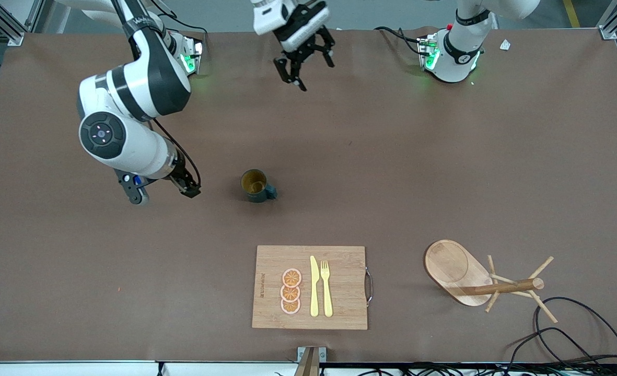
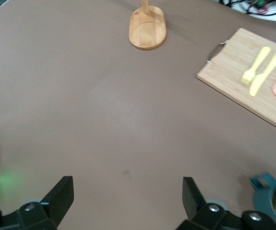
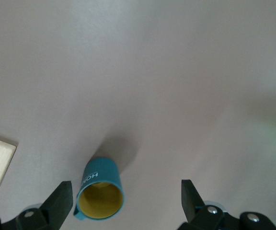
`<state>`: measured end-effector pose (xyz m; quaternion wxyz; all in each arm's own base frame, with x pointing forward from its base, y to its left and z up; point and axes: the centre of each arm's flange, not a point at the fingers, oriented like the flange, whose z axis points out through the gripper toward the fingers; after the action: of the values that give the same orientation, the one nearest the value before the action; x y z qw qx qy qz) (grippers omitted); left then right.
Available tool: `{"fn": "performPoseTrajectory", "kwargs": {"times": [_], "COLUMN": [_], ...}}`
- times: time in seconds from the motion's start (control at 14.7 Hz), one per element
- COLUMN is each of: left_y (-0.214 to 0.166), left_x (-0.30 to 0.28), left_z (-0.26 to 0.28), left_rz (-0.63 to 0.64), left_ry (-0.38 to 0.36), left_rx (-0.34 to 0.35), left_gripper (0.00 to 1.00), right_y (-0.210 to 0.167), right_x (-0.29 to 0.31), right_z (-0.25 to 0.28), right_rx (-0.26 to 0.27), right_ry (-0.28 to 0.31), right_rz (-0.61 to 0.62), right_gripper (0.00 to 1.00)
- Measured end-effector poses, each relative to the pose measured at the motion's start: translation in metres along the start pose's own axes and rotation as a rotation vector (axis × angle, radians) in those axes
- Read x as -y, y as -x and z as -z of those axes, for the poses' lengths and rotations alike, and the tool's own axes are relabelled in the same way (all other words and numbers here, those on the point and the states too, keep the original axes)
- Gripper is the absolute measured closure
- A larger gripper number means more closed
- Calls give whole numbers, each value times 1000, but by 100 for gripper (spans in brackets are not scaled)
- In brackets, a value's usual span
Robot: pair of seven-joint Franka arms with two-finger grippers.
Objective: Transfer cup from left to right arm and place
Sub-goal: 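Lower the right gripper onto the mug rim while the left gripper retracts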
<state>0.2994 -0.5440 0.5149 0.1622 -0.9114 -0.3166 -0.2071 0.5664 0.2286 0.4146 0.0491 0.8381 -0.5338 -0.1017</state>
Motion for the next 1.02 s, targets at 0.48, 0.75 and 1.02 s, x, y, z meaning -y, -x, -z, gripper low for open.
{"fn": "performPoseTrajectory", "kwargs": {"times": [0.48,0.75,1.02], "left_y": [-211,-317,-401], "left_x": [21,58,106], "left_z": [-58,-87,-118], "left_rz": [-185,-274,-369], "left_ry": [-61,-6,63], "left_rx": [185,284,348], "left_gripper": [0,0,0], "right_y": [82,116,132], "right_x": [1,-7,-11], "right_z": [-71,-108,-134], "right_rx": [-19,-22,-22], "right_ry": [-53,-105,-134], "right_rz": [-248,-340,-366], "right_gripper": [0,0,0]}}
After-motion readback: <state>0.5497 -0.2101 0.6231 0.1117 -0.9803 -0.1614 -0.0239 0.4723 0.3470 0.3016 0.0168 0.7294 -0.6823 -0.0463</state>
